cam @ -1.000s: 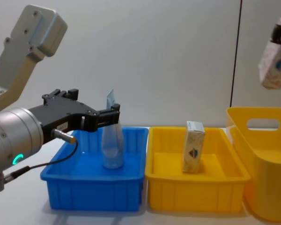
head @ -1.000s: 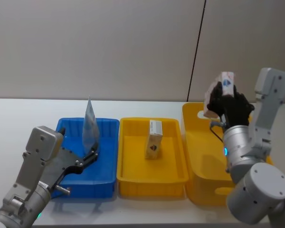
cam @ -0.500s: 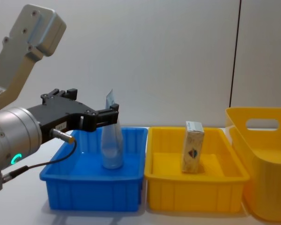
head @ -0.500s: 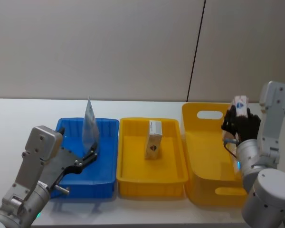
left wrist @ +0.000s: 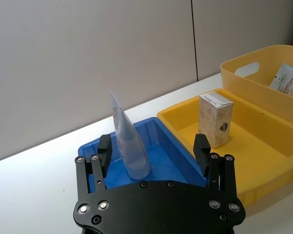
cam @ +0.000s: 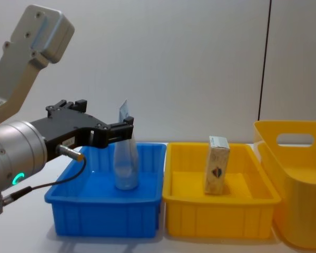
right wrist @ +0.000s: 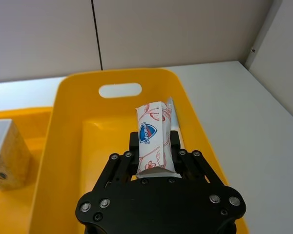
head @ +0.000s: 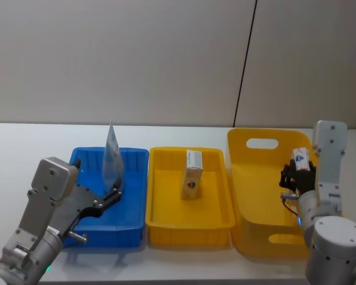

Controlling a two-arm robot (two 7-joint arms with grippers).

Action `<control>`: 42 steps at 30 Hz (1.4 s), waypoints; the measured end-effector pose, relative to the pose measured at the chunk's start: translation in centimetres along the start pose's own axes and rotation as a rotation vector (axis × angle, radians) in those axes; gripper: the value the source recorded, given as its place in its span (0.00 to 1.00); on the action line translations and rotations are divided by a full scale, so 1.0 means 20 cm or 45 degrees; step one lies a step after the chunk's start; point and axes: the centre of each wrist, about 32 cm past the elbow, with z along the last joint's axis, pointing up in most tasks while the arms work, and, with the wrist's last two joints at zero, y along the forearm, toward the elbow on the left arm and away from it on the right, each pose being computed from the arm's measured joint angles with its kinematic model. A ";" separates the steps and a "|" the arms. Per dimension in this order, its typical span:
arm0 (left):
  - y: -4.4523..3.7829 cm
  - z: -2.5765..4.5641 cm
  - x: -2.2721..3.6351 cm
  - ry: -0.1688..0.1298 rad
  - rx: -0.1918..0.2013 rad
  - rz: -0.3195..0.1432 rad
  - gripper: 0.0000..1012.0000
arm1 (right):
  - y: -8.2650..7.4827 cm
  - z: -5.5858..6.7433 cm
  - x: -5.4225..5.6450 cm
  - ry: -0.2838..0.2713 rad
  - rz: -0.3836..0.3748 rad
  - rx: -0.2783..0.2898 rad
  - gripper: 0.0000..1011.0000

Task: Bimanual collaborative sorting of washing and personal care products

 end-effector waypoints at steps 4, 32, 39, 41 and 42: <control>0.000 0.000 0.000 0.000 0.000 0.000 0.99 | 0.02 -0.02 0.00 -0.032 -0.010 -0.034 0.31; 0.000 0.000 0.000 0.000 0.000 0.000 0.99 | 0.04 -0.05 0.02 -0.063 -0.018 -0.058 0.99; 0.000 0.000 0.000 0.000 0.000 0.000 0.99 | 0.02 -0.02 0.04 0.008 0.015 0.018 0.99; 0.000 0.000 0.000 0.000 0.000 0.000 0.99 | 0.01 -0.01 0.05 0.029 0.026 0.038 0.99; 0.000 0.000 0.000 0.000 0.000 0.000 0.99 | 0.01 0.00 0.05 0.050 0.035 0.055 0.99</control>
